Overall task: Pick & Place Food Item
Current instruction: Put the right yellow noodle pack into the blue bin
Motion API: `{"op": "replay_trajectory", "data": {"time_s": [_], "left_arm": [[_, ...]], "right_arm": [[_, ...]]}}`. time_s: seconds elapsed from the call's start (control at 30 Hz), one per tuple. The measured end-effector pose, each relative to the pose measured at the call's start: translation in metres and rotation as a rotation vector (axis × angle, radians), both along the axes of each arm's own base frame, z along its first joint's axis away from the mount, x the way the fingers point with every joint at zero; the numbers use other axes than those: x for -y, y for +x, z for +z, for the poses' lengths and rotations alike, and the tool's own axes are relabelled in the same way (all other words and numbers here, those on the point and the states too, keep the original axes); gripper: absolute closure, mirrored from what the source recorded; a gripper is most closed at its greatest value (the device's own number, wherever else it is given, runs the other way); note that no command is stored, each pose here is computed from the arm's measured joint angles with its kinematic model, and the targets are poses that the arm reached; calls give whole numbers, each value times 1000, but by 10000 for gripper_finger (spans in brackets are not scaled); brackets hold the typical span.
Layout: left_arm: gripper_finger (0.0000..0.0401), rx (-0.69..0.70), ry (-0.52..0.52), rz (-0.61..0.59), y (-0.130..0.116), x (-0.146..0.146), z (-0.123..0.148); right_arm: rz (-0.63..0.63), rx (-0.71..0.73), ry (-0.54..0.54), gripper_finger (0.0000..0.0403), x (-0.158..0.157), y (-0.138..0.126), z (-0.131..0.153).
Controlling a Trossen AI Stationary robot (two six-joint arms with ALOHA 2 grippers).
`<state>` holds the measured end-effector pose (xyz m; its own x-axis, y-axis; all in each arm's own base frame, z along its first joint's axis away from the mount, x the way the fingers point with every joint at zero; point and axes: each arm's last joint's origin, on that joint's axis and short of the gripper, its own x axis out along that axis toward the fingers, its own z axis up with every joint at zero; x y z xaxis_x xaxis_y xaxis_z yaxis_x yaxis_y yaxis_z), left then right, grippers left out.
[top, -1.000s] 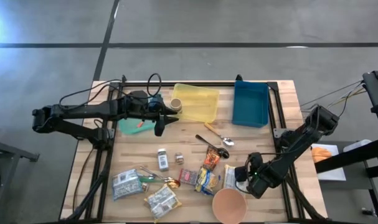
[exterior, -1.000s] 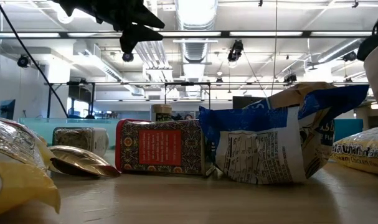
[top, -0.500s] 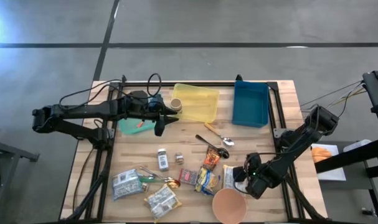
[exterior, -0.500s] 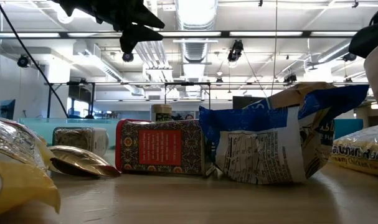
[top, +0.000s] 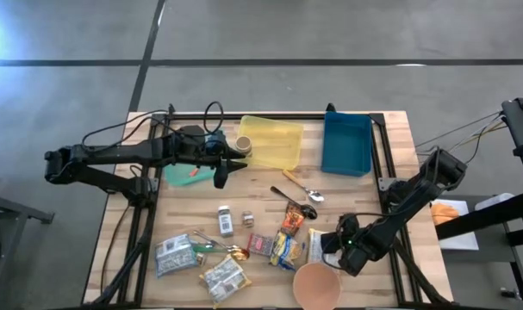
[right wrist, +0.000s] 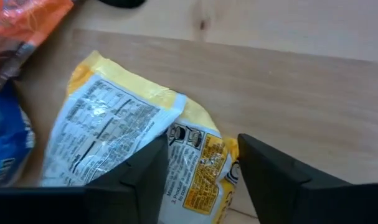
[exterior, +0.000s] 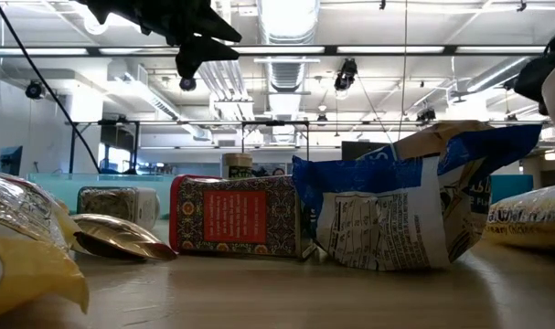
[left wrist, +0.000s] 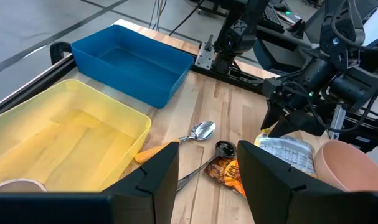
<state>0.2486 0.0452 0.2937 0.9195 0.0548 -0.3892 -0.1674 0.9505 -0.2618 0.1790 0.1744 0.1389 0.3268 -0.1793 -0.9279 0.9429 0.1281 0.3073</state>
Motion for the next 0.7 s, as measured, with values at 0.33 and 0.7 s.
{"op": "replay_trajectory", "data": {"time_s": [0.33, 0.7], "left_arm": [[233, 0, 0, 0, 0, 0, 0], [233, -4, -1, 0, 0, 0, 0]], "right_arm": [[16, -9, -12, 309, 0, 0, -2], [41, 1, -32, 393, 0, 0, 0]]}}
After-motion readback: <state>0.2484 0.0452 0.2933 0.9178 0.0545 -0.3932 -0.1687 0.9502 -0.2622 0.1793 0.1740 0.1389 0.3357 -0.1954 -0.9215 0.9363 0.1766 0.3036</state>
